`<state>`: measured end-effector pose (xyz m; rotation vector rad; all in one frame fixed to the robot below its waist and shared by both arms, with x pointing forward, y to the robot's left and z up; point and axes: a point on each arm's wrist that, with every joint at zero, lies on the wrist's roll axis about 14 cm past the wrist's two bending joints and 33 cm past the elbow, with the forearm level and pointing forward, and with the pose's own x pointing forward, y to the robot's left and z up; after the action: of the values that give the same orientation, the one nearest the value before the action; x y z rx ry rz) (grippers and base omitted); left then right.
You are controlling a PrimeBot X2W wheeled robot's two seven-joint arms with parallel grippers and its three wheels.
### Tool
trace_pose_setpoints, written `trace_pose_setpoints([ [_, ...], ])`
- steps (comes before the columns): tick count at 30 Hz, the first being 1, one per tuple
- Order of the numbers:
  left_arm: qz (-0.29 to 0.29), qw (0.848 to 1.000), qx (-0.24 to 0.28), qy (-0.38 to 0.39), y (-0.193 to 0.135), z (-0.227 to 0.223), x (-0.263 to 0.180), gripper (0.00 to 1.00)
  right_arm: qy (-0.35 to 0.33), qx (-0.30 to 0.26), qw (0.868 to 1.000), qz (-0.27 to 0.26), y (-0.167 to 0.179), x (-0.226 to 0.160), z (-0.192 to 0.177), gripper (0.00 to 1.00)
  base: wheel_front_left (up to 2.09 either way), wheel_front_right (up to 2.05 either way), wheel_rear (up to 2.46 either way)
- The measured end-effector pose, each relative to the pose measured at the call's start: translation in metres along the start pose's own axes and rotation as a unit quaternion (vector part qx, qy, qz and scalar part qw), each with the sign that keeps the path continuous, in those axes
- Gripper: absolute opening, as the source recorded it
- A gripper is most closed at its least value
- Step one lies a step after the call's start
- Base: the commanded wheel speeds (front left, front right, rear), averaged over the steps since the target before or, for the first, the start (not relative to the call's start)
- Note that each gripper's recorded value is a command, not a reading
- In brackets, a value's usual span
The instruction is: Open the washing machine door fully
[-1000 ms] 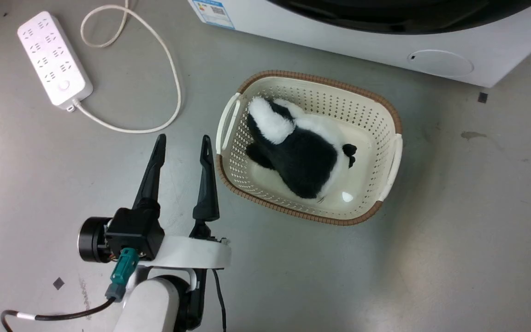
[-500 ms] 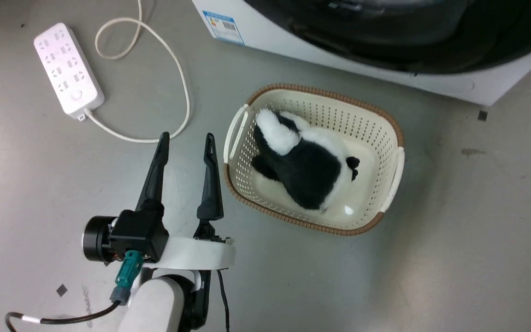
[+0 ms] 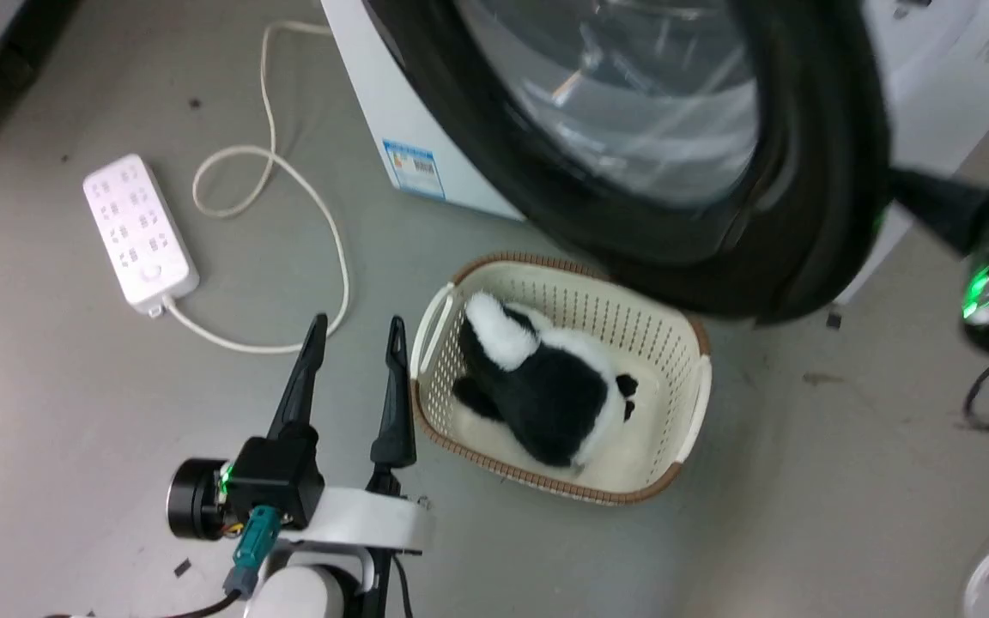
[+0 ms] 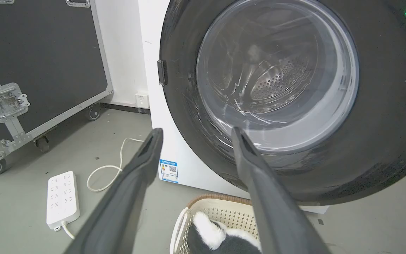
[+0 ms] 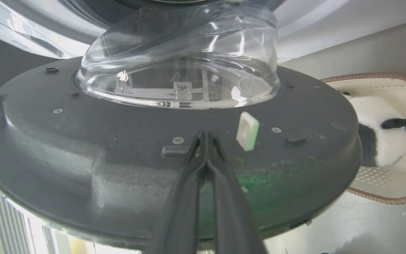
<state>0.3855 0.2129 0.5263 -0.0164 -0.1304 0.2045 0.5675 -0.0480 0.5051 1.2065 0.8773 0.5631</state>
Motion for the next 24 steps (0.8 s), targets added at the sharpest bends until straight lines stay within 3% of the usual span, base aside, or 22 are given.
trace_pose_setpoints([
  [17,-0.001,1.0,-0.009,-0.014,0.008,0.015,-0.032,1.0,0.117,0.014,0.991,0.057,0.005,0.009,-0.135,0.0,0.0,0.0,0.0],
  [24,-0.005,1.0,-0.008,-0.011,0.007,0.013,-0.038,1.0,0.132,0.026,0.987,0.082,0.012,0.016,-0.175,0.0,0.0,0.0,0.0],
])
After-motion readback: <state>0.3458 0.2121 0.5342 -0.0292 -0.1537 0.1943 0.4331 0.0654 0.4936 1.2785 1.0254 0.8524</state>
